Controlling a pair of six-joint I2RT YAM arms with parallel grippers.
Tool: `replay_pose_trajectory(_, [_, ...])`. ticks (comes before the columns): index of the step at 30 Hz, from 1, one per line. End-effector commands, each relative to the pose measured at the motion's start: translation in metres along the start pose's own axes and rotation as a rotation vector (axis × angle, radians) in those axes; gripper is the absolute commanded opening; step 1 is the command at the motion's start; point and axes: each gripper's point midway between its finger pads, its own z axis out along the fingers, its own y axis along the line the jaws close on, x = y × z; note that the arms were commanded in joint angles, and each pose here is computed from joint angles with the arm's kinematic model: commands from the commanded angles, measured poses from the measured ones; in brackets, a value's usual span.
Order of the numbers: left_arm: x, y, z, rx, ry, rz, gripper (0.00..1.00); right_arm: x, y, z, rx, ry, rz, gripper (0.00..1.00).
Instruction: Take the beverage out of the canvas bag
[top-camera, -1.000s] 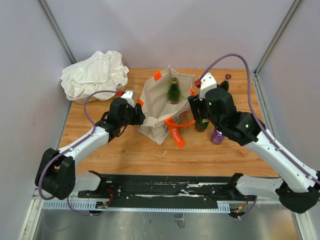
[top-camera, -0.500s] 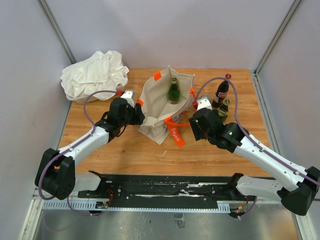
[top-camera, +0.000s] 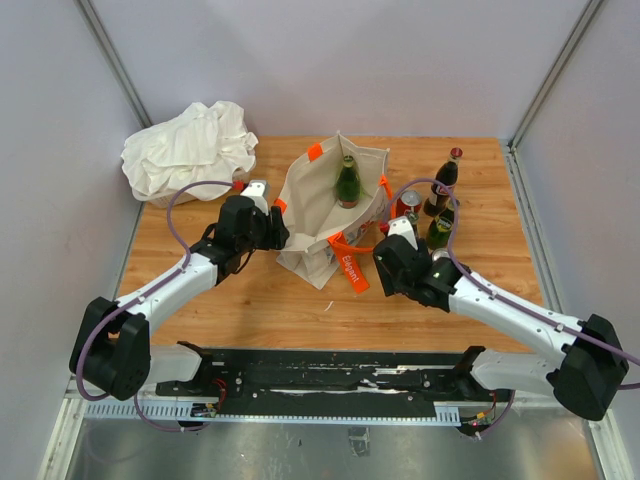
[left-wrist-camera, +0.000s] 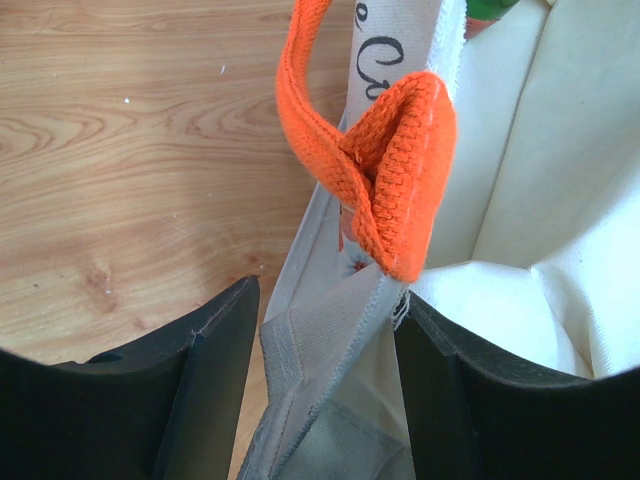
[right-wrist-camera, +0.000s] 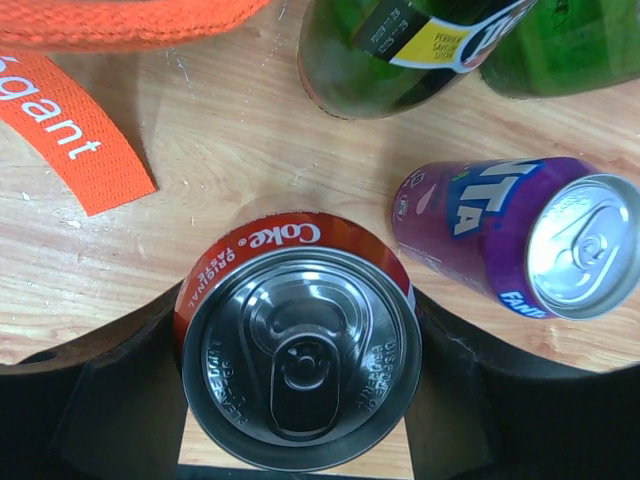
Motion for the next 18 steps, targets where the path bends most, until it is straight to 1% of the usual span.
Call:
replay_pose_trajectory(1, [0.007,0.005,-0.001,-0.027,0.025,0.008,0.6,-0.017,0.004,0.01,0.014,-0.092,0.117,0.13])
replay_pose_trajectory(4, [0.008,0.005,-0.001,-0.027,0.027,0.008,0.6,-0.009,0.002,0.019,0.025,-0.074,0.137,0.15])
replay_pose_trajectory(5, [0.008,0.005,-0.001,-0.025,0.026,0.009,0.6,-0.006,0.003,0.021,0.025,-0.066,0.139,0.19])
replay_pose_trajectory(6, [0.007,0.005,-0.001,-0.026,0.025,0.008,0.6,-0.004,0.003,0.023,0.024,-0.062,0.14,0.27])
replay_pose_trajectory(8, [0.007,0.005,-0.002,-0.025,0.025,0.009,0.6,0.001,0.004,0.026,0.025,-0.051,0.134,0.39])
replay_pose_trajectory(9, [0.007,0.005,-0.002,-0.026,0.024,0.009,0.6,0.004,0.003,0.028,0.028,-0.043,0.129,0.47])
replay_pose_trajectory(10, [0.007,0.005,-0.002,-0.027,0.023,0.009,0.6,0.006,0.003,0.028,0.032,-0.036,0.125,0.56])
replay_pose_trajectory(11, [0.007,0.005,-0.002,-0.027,0.023,0.01,0.6,0.008,0.003,0.029,0.037,-0.027,0.122,0.68])
replay_pose_trajectory(12, [0.008,0.006,-0.002,-0.029,0.024,0.011,0.6,0.011,0.002,0.03,0.044,-0.017,0.117,0.77])
replay_pose_trajectory(13, [0.008,0.006,-0.002,-0.03,0.025,0.011,0.6,0.012,0.001,0.03,0.049,-0.012,0.117,0.82])
replay_pose_trajectory(15, [0.01,0.006,-0.002,-0.029,0.029,0.013,0.6,0.013,0.0,0.029,0.056,0.002,0.104,0.87])
replay_pose_trajectory(17, [0.01,0.006,-0.002,-0.03,0.029,0.014,0.6,0.011,-0.002,0.026,0.059,0.009,0.092,0.95])
replay_pose_trajectory(18, [0.01,0.006,-0.002,-0.03,0.03,0.016,0.6,0.007,-0.002,0.024,0.055,0.005,0.083,0.96])
